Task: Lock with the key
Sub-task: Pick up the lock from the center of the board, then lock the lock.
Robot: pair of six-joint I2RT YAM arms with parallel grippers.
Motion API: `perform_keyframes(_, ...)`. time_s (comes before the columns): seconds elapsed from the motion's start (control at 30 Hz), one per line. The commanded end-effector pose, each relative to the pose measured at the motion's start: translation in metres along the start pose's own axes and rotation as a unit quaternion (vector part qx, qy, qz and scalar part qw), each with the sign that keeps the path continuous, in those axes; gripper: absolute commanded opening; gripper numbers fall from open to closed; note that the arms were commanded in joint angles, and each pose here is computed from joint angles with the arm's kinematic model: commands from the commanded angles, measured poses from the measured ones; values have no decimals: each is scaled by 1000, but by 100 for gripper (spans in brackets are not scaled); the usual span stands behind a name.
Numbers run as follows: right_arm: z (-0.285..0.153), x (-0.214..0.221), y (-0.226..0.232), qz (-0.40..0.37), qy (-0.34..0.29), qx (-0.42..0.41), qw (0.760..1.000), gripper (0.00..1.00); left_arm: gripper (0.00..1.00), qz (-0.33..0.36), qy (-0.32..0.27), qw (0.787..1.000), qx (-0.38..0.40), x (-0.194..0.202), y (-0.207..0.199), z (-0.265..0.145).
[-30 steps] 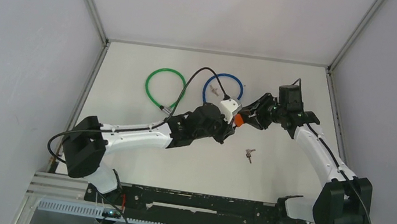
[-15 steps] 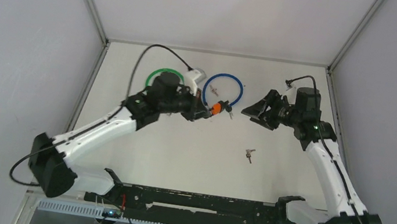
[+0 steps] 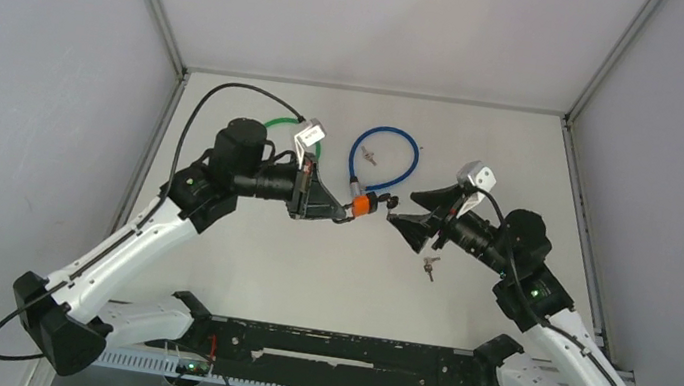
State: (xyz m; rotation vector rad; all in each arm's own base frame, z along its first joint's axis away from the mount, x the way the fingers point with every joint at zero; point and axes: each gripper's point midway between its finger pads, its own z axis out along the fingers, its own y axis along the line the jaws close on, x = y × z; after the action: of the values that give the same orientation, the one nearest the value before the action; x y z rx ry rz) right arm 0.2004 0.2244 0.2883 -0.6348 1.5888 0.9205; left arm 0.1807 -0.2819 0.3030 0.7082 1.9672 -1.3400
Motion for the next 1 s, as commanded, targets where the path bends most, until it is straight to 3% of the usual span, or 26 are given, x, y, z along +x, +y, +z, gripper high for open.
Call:
perform_keyframes(0.0, -5, -59, 21, -111, -92, -69, 987, 75, 0, 66, -3, 995, 72, 2, -36, -21)
perform_keyframes(0.1, -13, -66, 30, -140, -103, -103, 979, 82, 0, 91, -1, 992, 88, 5, -45, -28)
perform_keyframes(0.2, -15, -73, 37, -110, -97, -157, 977, 88, 0, 113, 3, 989, 95, 8, -50, -34)
perform_keyframes(0.27, -14, -74, 45, -73, -83, -203, 973, 90, 0, 117, 9, 988, 101, 10, -52, -36)
perform_keyframes(0.53, 8, -51, 73, -44, -7, -296, 954, 99, 0, 121, 15, 987, 107, 12, -54, -38)
perform_keyframes(0.8, 22, -29, 85, -31, 26, -335, 941, 98, 0, 126, 11, 986, 110, 9, -57, -39)
perform_keyframes(0.97, 30, -18, 86, -5, 48, -354, 934, 88, 0, 131, 6, 985, 112, 6, -60, -40)
